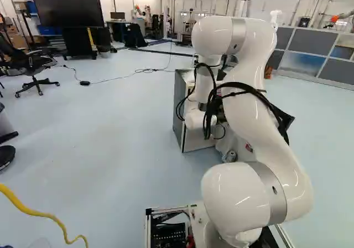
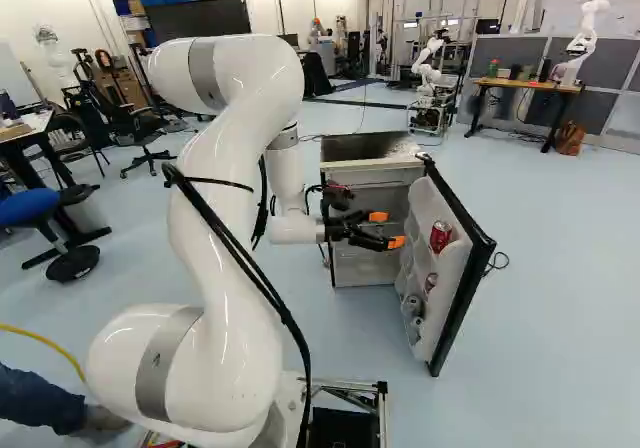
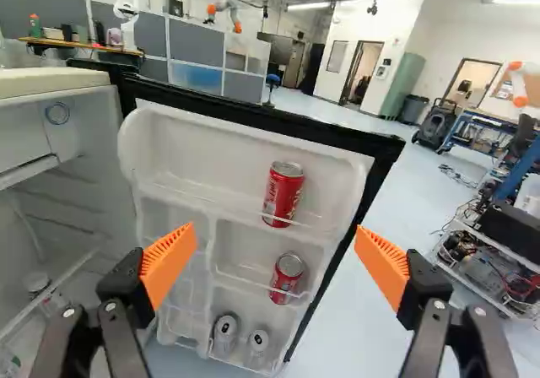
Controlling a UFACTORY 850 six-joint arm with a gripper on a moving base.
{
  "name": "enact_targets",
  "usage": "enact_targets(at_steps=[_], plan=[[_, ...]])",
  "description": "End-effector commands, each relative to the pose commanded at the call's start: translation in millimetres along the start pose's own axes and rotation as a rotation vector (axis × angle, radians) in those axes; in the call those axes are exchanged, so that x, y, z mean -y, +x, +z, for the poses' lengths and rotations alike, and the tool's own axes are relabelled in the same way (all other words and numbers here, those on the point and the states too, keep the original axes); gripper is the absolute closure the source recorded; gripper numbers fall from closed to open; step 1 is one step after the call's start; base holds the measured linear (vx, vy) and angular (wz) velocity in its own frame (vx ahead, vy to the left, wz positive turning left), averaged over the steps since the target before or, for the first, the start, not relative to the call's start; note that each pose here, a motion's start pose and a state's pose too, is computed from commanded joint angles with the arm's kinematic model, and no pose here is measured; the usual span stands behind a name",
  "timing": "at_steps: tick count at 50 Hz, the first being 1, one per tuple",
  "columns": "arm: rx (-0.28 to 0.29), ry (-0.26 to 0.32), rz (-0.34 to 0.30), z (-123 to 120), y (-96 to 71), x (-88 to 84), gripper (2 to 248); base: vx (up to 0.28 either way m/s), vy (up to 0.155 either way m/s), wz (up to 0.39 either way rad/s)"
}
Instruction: Grab a drink from the fridge
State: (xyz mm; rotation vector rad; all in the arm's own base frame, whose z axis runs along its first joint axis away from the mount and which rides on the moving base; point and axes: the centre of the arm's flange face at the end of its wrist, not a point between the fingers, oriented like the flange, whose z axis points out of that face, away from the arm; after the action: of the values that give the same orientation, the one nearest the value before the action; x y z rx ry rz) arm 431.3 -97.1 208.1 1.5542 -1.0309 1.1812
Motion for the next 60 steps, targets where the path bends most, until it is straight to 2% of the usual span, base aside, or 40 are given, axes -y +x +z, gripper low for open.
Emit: enact_targets(at_steps=[60], plan=[[0.017, -0.208, 0.138, 13, 7.1, 46.8, 3, 0.0, 0.0, 0.0]])
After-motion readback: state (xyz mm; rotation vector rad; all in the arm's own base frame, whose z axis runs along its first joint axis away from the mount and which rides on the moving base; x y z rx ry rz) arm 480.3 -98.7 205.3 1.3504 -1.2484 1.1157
